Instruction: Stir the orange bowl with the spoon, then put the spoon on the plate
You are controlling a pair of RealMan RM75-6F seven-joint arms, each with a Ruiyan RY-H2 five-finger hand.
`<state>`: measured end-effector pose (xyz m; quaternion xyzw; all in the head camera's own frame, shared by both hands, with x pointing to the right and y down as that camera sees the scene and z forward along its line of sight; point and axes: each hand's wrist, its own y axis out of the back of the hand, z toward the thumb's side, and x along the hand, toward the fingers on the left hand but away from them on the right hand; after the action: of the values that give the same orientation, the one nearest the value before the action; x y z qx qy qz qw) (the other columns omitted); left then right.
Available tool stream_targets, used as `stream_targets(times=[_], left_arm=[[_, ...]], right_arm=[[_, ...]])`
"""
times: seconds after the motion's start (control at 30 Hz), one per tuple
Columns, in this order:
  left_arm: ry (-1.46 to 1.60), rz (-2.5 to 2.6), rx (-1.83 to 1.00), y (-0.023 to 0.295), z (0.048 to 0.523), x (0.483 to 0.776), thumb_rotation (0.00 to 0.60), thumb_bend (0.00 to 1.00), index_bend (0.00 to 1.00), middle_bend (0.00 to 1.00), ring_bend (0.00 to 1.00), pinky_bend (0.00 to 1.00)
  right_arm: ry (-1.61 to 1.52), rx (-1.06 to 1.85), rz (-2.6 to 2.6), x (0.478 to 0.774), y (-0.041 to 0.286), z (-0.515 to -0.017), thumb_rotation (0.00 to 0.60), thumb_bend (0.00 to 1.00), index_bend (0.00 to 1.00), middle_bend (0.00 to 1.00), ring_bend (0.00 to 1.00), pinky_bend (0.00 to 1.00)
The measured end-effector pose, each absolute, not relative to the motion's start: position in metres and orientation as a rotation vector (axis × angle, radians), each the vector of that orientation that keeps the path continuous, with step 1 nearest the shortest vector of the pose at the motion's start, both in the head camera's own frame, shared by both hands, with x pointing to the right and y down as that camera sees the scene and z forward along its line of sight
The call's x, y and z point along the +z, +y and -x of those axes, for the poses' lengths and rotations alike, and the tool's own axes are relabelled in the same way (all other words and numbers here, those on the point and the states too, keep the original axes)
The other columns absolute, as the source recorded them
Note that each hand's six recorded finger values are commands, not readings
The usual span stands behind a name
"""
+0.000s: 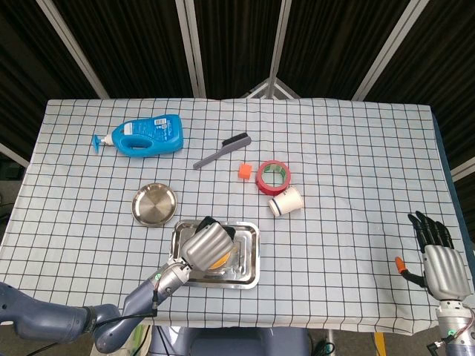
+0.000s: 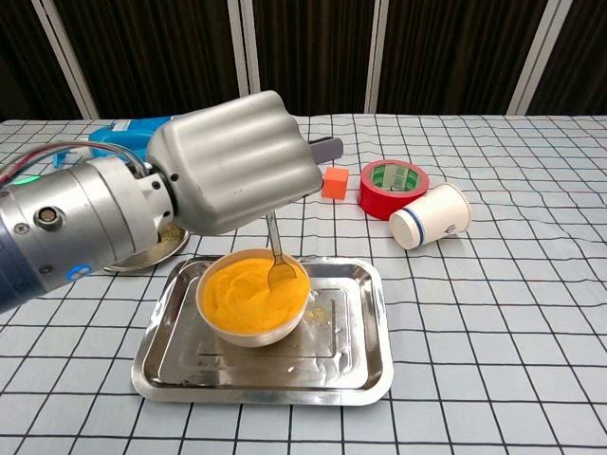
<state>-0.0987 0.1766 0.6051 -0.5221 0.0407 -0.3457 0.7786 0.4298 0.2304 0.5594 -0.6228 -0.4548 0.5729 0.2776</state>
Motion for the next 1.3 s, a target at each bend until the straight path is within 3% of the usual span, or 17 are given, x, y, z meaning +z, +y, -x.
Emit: stream_targets(times=[0.57, 1.3], left_arm=[[0.127, 1.117, -0.767, 0.167, 0.121, 0.577, 0.6, 0.58, 0.81, 1.0, 1.0, 1.0], [0.099, 1.151, -0.753, 0.183, 0.099, 0.591, 0.6, 0.58, 0.81, 1.0, 1.0, 1.0]], right_arm=[[-1.219, 1.541, 1.673, 0.559, 0.231, -0.429, 0.6, 0.39, 0.0, 0.0, 0.0, 0.0], [-1.231, 1.537, 1.675, 0.559, 0.23, -0.43, 0.6, 0.39, 0.0, 0.0, 0.0, 0.0]])
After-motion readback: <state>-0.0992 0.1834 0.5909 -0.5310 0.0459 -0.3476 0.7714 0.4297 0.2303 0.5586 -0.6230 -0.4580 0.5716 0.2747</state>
